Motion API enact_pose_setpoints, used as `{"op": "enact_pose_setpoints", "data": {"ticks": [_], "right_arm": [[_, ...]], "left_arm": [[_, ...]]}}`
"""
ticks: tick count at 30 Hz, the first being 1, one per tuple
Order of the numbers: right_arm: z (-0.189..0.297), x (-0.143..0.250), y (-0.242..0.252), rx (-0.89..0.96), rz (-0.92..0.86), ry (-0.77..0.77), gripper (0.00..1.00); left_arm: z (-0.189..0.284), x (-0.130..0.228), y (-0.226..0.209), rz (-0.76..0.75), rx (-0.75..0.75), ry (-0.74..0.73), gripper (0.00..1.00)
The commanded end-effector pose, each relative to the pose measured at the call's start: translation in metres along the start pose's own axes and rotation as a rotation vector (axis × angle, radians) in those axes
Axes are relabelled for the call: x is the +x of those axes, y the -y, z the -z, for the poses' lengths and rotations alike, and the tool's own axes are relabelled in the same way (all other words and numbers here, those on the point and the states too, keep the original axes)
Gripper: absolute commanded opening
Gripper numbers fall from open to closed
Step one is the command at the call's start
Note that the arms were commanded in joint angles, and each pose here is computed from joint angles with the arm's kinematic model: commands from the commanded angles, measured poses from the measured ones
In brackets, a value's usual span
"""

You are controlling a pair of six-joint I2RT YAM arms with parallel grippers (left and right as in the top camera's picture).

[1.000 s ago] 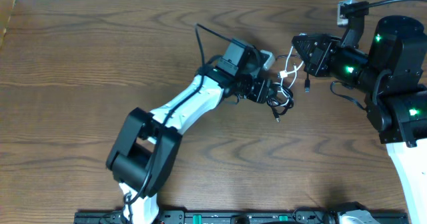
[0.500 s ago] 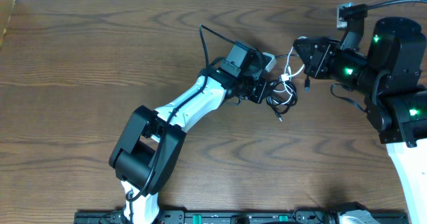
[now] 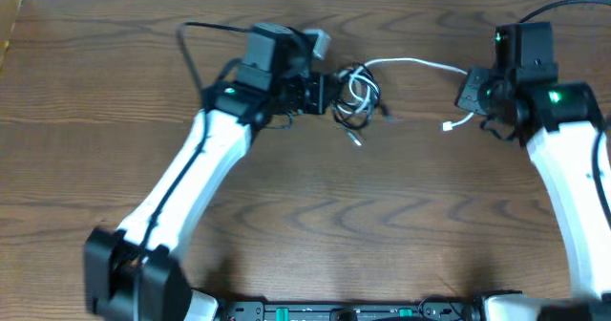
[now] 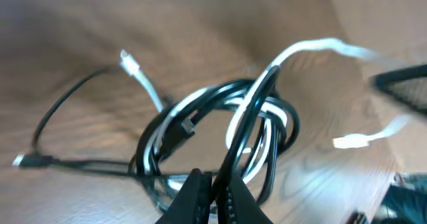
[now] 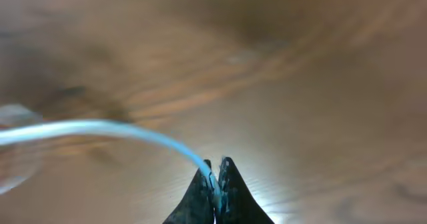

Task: Untangle cables

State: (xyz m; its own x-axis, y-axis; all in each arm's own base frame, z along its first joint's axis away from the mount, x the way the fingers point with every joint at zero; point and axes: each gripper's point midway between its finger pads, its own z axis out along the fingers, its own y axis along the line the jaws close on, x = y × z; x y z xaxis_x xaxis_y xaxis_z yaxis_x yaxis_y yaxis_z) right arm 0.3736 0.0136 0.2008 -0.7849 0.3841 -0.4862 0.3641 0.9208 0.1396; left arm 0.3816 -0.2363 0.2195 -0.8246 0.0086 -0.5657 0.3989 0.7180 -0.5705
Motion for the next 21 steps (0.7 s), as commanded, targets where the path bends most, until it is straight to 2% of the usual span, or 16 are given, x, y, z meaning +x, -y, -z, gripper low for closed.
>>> {"op": "enact_pose_setpoints", "data": {"ticks": [1, 9, 14, 16, 19, 21], "right_arm": [[-0.035, 0.002, 0.036, 0.152, -0.021, -0.064, 0.01], [-0.096, 0.03, 0.081, 0.278, -0.088, -0.269, 0.01], [-0.105, 0.034, 0.092, 0.248, -0.088, -0.321, 0.01], [-0.106, 0.033, 0.08, 0.146, -0.029, -0.337, 0.09], [-0.097, 0.032, 0.03, -0.169, 0.145, -0.346, 0.2], [-0.078, 0.026, -0.005, -0.388, 0.255, -0.303, 0.39]], "left_arm": [[0.031, -0.019, -0.011, 0.03, -0.028, 0.079, 0.07], [0.057, -0.012, -0.037, 0.132, -0.091, 0.067, 0.07], [0.058, -0.012, -0.038, 0.136, -0.086, 0.067, 0.07], [0.056, -0.013, -0.031, 0.144, -0.059, 0.066, 0.08], [0.047, -0.009, -0.016, 0.126, -0.022, 0.044, 0.08], [0.041, -0.004, -0.005, 0.104, -0.003, 0.027, 0.07]]}}
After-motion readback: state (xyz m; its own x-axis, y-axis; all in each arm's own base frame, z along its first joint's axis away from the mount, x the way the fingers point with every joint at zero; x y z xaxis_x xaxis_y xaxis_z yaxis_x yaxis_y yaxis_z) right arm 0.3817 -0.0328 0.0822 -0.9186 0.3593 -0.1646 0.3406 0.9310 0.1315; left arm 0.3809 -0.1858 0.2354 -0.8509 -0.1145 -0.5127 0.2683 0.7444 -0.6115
